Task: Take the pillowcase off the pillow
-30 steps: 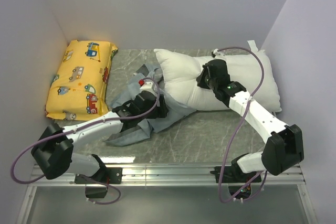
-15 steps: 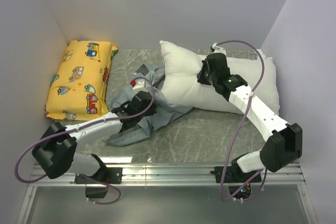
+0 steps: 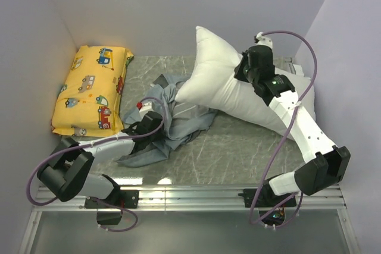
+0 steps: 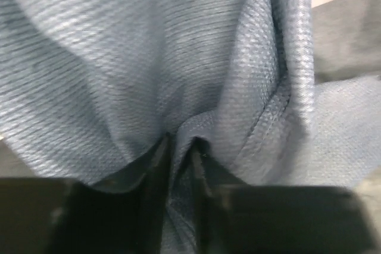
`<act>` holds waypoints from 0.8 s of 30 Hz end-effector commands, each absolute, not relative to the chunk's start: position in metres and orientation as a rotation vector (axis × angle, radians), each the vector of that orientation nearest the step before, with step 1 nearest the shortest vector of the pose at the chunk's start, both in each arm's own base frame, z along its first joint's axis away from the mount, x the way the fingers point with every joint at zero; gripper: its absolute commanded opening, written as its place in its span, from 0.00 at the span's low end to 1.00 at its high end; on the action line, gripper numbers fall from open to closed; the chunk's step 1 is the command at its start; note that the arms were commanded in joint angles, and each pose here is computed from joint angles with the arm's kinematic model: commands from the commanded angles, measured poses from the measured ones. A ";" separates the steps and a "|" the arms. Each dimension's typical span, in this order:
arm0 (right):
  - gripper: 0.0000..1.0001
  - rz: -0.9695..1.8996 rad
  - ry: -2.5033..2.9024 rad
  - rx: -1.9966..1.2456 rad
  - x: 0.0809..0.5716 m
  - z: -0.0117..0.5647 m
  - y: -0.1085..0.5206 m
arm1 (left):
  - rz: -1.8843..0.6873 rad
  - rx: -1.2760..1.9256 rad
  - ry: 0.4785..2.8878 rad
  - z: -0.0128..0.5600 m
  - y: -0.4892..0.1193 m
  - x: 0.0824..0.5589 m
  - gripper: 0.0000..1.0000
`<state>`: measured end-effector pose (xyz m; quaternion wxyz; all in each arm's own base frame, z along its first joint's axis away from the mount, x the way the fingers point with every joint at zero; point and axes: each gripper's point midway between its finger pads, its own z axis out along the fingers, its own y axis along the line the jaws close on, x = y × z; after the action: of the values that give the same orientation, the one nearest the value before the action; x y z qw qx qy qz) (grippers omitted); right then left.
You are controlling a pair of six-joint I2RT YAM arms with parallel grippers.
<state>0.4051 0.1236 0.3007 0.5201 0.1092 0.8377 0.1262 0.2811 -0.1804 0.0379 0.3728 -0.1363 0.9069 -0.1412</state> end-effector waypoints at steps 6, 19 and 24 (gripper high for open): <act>0.00 0.482 1.867 0.185 0.406 0.361 0.195 | -0.569 -0.312 2.135 0.125 -0.208 0.307 0.67; 0.00 0.650 1.994 0.095 0.417 0.285 0.279 | -0.564 -0.501 1.844 0.241 -0.132 0.266 0.81; 0.00 0.663 2.081 0.022 0.404 0.230 0.305 | -0.604 -0.349 1.849 0.278 -0.148 0.266 0.79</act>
<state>0.4026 0.2749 0.2215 0.4431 0.0198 0.8703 0.2142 0.2668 -0.1425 0.2542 0.5418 -0.1903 0.7777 -0.2558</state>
